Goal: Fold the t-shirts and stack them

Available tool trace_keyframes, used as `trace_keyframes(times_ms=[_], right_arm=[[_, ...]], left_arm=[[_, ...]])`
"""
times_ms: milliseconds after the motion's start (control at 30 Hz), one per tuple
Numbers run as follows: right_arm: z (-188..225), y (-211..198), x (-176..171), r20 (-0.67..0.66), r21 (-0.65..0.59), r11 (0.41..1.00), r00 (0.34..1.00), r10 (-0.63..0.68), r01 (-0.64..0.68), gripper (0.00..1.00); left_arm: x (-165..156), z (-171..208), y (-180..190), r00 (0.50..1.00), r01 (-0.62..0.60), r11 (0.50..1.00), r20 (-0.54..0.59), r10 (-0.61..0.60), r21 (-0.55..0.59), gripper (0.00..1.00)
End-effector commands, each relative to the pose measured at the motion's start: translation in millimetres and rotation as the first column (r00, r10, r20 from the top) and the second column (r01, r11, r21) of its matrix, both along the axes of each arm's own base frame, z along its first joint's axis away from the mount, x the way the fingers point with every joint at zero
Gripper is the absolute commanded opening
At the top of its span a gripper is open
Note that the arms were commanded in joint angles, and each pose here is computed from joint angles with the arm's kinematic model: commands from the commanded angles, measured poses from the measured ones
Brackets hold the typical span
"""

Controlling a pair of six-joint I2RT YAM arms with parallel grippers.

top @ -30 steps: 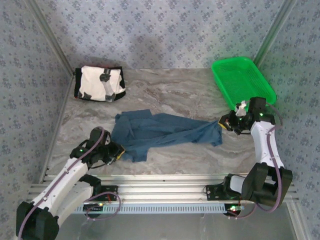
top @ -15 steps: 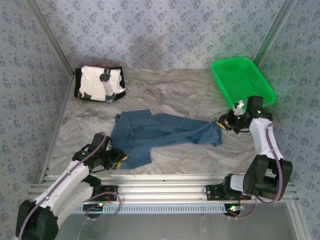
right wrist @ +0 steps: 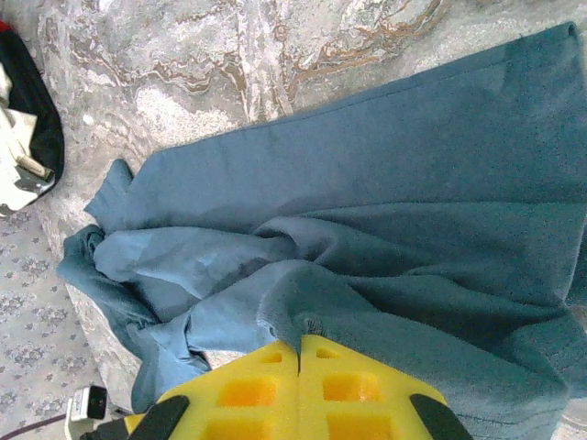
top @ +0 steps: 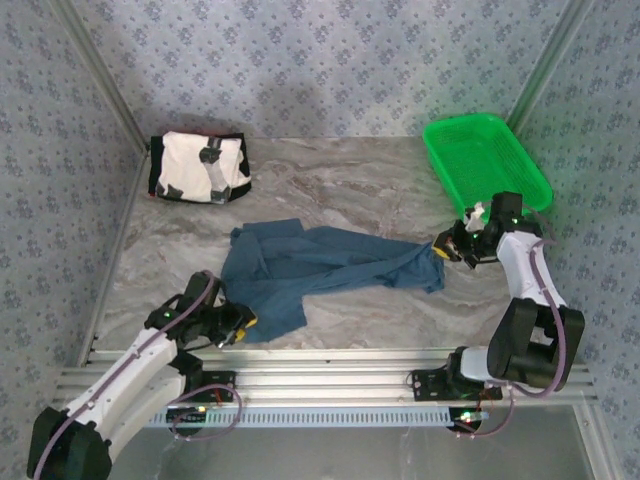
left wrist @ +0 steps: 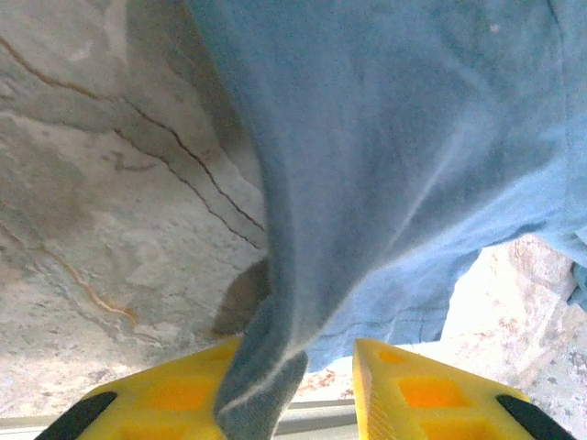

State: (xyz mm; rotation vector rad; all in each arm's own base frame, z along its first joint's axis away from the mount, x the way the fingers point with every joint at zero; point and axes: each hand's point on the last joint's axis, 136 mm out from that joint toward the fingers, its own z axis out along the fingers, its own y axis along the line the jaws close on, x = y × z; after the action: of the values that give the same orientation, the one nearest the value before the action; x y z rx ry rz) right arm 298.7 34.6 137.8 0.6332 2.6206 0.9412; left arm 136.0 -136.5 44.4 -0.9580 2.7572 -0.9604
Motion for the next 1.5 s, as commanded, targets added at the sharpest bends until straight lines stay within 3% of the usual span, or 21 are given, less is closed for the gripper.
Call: trace_keyframes(times_ms=[0, 567, 700, 867, 1167, 1333, 1467], right_arm=[[9, -1, 9, 0.034, -0.014, 1.0, 0.999, 0.021, -0.02, 0.0], [8, -2, 16, 0.025, -0.007, 1.0, 0.999, 0.026, -0.026, 0.0], [6, 0, 16, 0.021, -0.004, 1.0, 0.999, 0.03, -0.03, 0.0], [8, -1, 17, 0.022, 0.001, 1.0, 0.999, 0.03, -0.03, 0.0], [0, -6, 4, -0.026, -0.069, 0.996, 0.998, 0.053, -0.055, 0.0], [-15, -11, -23, -0.087, -0.222, 0.964, 0.987, 0.132, -0.149, 0.0], [-21, 3, -38, -0.089, -0.288, 0.931, 0.974, 0.207, -0.224, 0.0]], left_arm=[[-12, -3, -9, 0.998, -0.018, 0.998, -0.063, 0.014, -0.057, 0.32], [-30, -16, -26, 0.987, 0.129, 0.992, -0.092, -0.129, -0.004, 0.28], [-26, -14, -31, 0.986, 0.149, 0.989, -0.072, -0.149, 0.002, 0.19], [-12, 1, -38, 0.986, 0.168, 0.986, -0.011, -0.168, 0.007, 0.0], [40, 62, -23, 0.987, 0.05, 0.999, 0.152, -0.046, -0.021, 0.0], [72, 103, 8, 0.967, -0.073, 0.995, 0.241, 0.087, -0.064, 0.0], [91, 122, 23, 0.952, -0.107, 0.991, 0.278, 0.127, -0.084, 0.0]])
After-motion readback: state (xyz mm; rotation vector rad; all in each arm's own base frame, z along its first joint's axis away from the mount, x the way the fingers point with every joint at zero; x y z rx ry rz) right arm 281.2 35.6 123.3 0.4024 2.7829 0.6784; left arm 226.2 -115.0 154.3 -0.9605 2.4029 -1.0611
